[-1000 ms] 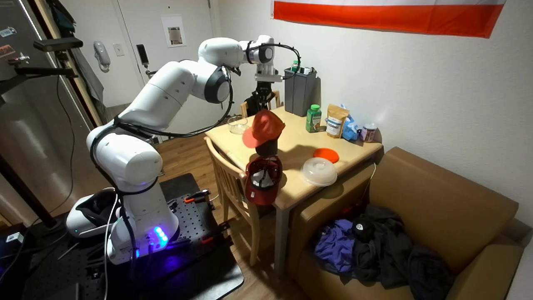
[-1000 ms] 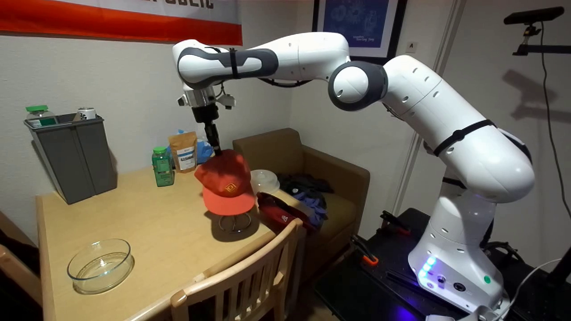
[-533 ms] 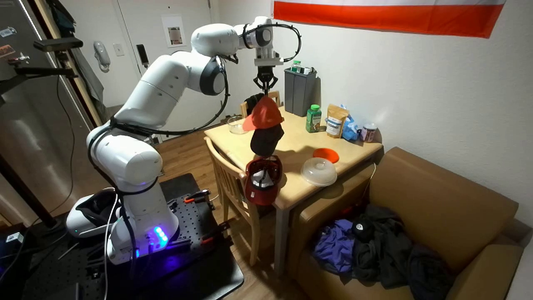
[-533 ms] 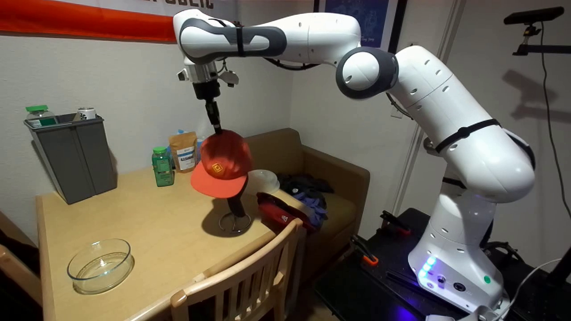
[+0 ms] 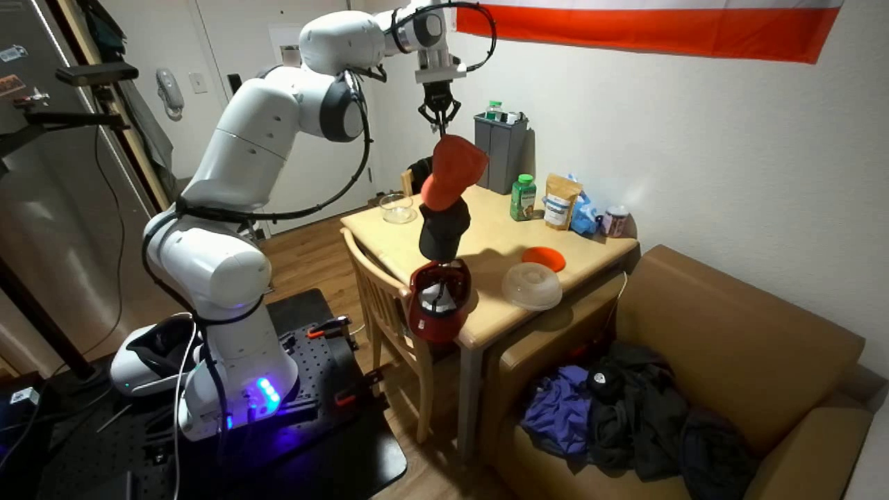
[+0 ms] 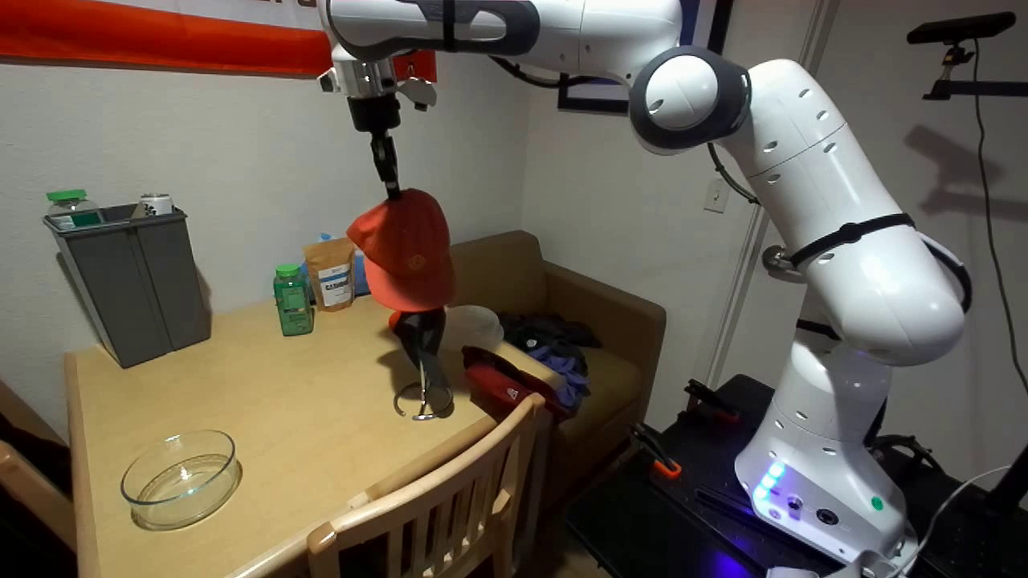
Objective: Put the orange cap on the table
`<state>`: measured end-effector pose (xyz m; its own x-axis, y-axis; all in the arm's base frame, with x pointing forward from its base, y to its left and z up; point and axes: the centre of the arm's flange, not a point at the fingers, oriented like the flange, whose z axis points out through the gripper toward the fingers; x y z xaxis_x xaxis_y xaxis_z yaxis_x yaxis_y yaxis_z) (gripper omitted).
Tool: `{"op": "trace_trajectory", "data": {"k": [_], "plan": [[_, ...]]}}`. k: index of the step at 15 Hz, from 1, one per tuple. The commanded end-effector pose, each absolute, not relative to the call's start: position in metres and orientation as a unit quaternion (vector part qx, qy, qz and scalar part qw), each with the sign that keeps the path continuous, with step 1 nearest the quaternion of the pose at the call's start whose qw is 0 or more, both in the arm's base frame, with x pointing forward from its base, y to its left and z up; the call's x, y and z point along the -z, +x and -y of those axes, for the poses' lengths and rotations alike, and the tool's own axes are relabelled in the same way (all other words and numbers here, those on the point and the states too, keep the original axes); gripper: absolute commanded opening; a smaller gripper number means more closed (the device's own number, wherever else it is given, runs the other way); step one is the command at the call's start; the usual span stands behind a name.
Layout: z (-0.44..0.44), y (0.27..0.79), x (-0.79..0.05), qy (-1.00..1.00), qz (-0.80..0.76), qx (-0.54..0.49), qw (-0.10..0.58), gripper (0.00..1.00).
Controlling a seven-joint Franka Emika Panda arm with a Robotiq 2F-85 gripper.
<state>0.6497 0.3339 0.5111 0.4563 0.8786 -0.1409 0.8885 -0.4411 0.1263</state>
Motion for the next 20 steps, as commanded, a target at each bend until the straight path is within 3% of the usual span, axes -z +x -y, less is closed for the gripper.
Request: {"op": "trace_trajectory", "data": {"k": [1,8,20], "plan": [[-0.315,0.591,-0.533,0.862,-0.492,0.018,0.12,0.01],[-0.305,0.536,-0.55,0.895,-0.426,0.022,0.13,0.01],[-0.28,0.441,-0.49,0.934,-0.338,0.062,0.099,0.01]]}}
